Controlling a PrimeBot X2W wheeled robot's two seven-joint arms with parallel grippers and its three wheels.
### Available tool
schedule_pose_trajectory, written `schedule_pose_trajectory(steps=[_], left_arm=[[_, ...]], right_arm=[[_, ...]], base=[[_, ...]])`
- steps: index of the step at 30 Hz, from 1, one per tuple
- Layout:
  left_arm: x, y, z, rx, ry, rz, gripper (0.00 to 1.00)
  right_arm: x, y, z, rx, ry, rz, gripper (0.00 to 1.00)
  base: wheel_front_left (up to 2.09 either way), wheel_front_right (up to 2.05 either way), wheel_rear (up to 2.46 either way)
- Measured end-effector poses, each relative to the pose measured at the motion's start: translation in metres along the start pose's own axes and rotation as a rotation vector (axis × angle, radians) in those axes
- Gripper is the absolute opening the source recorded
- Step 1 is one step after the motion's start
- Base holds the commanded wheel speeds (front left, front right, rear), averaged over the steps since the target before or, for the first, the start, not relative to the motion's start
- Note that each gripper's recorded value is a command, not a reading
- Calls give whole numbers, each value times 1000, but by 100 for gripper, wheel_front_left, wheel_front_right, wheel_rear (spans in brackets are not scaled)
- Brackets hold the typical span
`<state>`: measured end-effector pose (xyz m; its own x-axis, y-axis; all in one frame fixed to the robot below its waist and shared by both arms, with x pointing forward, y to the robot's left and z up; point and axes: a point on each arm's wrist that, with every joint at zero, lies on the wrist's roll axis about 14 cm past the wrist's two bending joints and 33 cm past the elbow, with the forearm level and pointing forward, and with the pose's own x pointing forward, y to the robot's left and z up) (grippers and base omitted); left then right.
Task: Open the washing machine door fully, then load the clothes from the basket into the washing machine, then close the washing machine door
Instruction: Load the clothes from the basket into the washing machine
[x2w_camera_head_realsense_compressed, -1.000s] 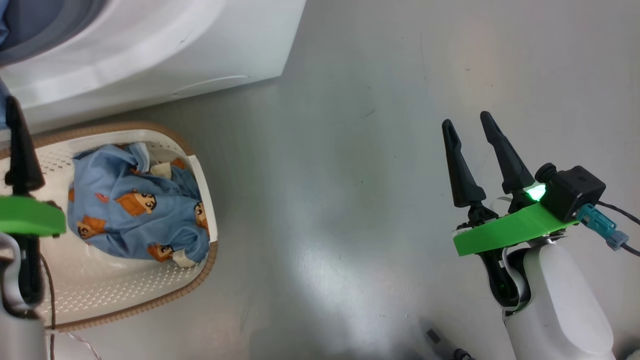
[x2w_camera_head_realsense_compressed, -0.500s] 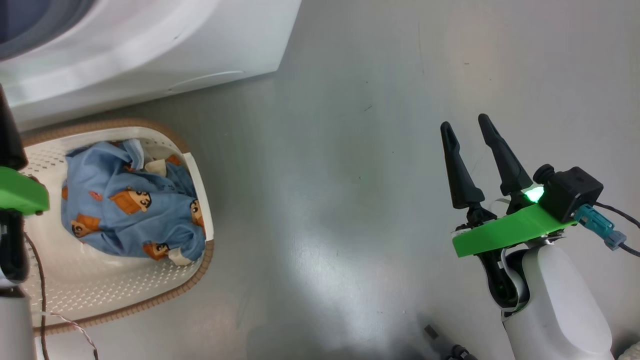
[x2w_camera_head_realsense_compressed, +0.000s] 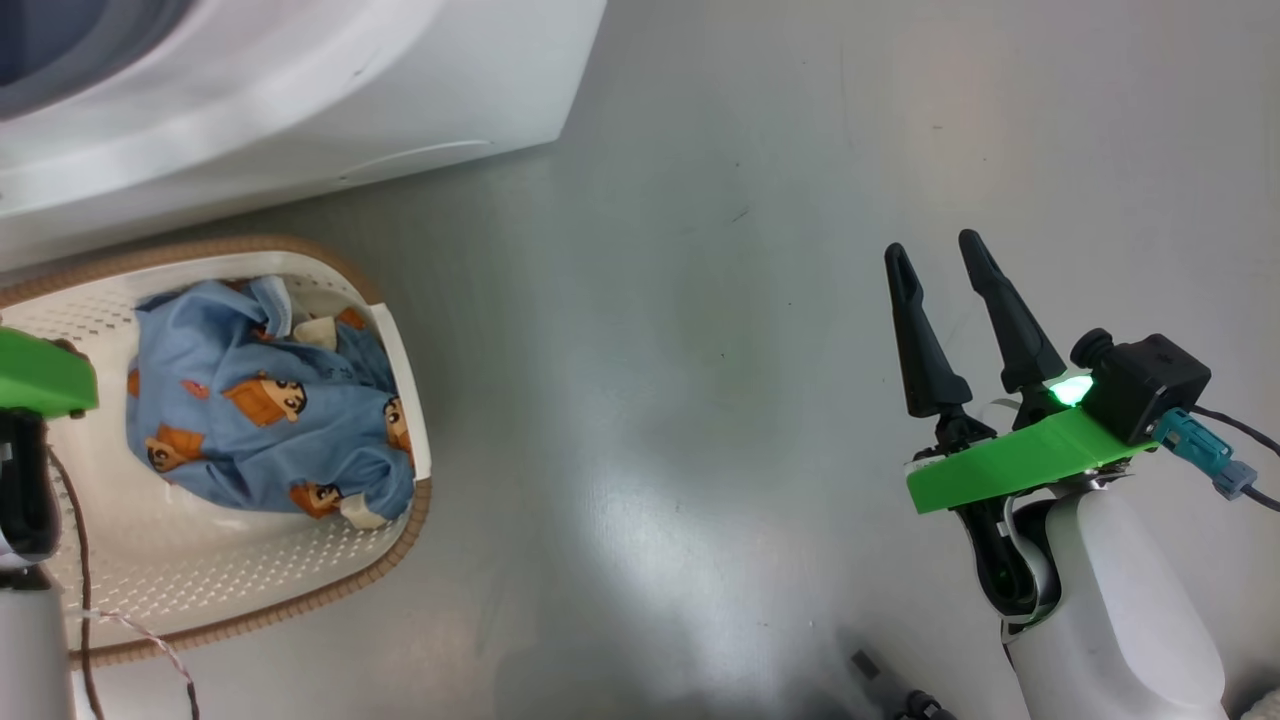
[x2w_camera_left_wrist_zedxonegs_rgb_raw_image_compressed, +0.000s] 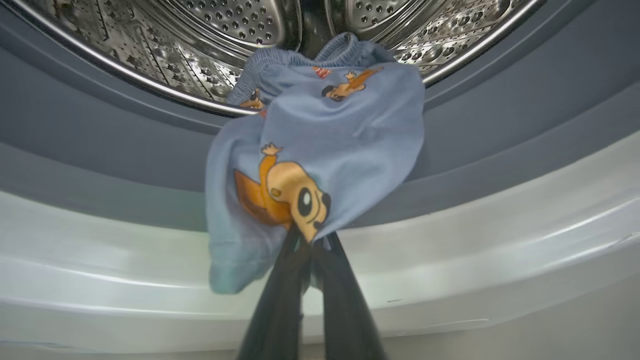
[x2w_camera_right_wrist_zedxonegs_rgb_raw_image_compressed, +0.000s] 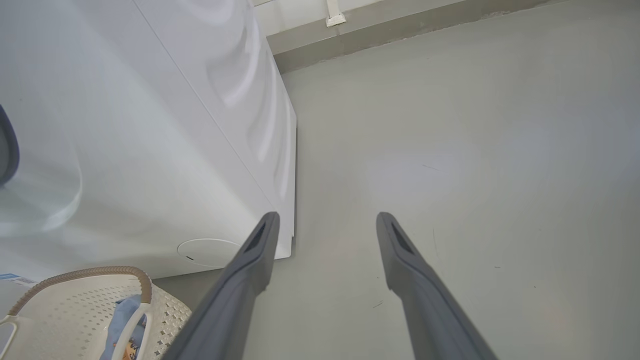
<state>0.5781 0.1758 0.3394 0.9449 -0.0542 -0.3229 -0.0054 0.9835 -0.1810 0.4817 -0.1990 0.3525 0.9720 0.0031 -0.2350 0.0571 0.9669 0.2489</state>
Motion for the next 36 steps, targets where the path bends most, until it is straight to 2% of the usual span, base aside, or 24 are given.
schedule_pose_trajectory(steps=[7,14,19,36], left_arm=[[-6,-10,36,3,-113,-33,0],[-3,-20,55,28,-150,-68,0],[11,-30,81,41,-214,-96,0],[74,-57,111,77,-255,-183,0]], right_arm=[[2,6,0,6,-2,15,100],[2,7,0,6,-2,20,100],[2,5,0,3,-1,13,100],[-1,-5,-12,13,29,-11,100]], base=[[0,0,0],[0,0,0],[0,0,0],[0,0,0]])
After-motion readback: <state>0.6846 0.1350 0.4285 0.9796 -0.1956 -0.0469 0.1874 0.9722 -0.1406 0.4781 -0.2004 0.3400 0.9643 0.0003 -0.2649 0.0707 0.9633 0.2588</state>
